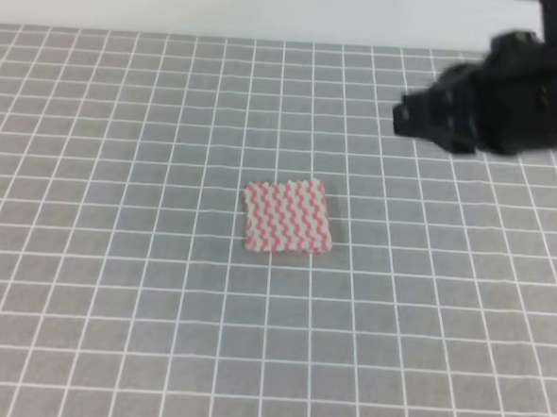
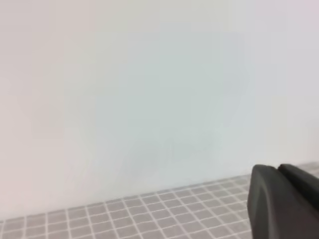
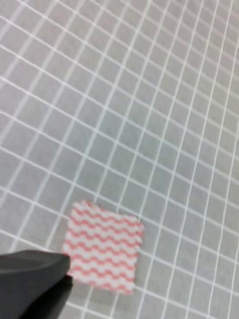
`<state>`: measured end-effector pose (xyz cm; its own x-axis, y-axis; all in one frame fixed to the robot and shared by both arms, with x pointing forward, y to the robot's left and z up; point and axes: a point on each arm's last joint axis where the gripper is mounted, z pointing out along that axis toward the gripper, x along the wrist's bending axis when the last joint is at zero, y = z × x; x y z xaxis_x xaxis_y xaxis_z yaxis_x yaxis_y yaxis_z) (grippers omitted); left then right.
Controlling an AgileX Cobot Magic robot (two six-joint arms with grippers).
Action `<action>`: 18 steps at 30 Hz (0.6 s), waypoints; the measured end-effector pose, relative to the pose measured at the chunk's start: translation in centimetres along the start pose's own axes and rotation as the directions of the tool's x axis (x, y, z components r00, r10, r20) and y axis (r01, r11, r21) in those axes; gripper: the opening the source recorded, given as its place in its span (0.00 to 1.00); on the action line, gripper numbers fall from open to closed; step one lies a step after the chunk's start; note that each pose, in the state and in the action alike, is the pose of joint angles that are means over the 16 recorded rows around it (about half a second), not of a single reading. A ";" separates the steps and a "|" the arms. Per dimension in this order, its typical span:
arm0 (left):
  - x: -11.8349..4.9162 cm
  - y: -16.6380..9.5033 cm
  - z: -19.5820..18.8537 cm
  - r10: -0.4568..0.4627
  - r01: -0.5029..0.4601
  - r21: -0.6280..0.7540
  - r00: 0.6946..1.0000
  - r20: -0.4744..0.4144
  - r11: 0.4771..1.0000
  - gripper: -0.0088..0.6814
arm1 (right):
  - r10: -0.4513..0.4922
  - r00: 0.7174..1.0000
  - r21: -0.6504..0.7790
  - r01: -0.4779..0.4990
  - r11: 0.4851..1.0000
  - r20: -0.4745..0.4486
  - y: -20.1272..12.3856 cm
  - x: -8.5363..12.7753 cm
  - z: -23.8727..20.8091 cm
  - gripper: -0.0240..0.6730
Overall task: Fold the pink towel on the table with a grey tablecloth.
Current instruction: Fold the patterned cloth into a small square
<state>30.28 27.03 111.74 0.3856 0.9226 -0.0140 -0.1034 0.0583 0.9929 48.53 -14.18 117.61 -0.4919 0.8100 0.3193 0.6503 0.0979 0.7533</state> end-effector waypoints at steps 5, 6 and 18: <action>-0.2 -2.3 -1.4 -0.013 0.013 0.002 1.000 0.005 1.000 0.01 | -0.010 1.000 -0.084 0.008 0.996 -0.018 -2.6 0.6 -3.6 0.01; -0.2 -2.8 -1.4 -0.020 0.020 0.014 1.000 0.006 1.000 0.01 | -0.014 1.000 -0.104 0.012 0.995 -0.020 -3.2 0.6 -4.4 0.01; 0.9 -10.1 -0.5 -0.107 0.125 0.198 0.989 -0.097 0.972 0.01 | -0.072 0.997 -0.433 0.065 0.899 0.001 -12.5 -0.8 -11.5 0.01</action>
<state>31.26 27.46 101.66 0.3032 0.9438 -0.1316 0.1286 0.0963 0.9870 34.15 -22.71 114.49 -0.5372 0.8012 0.2636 0.3020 -0.1091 0.9471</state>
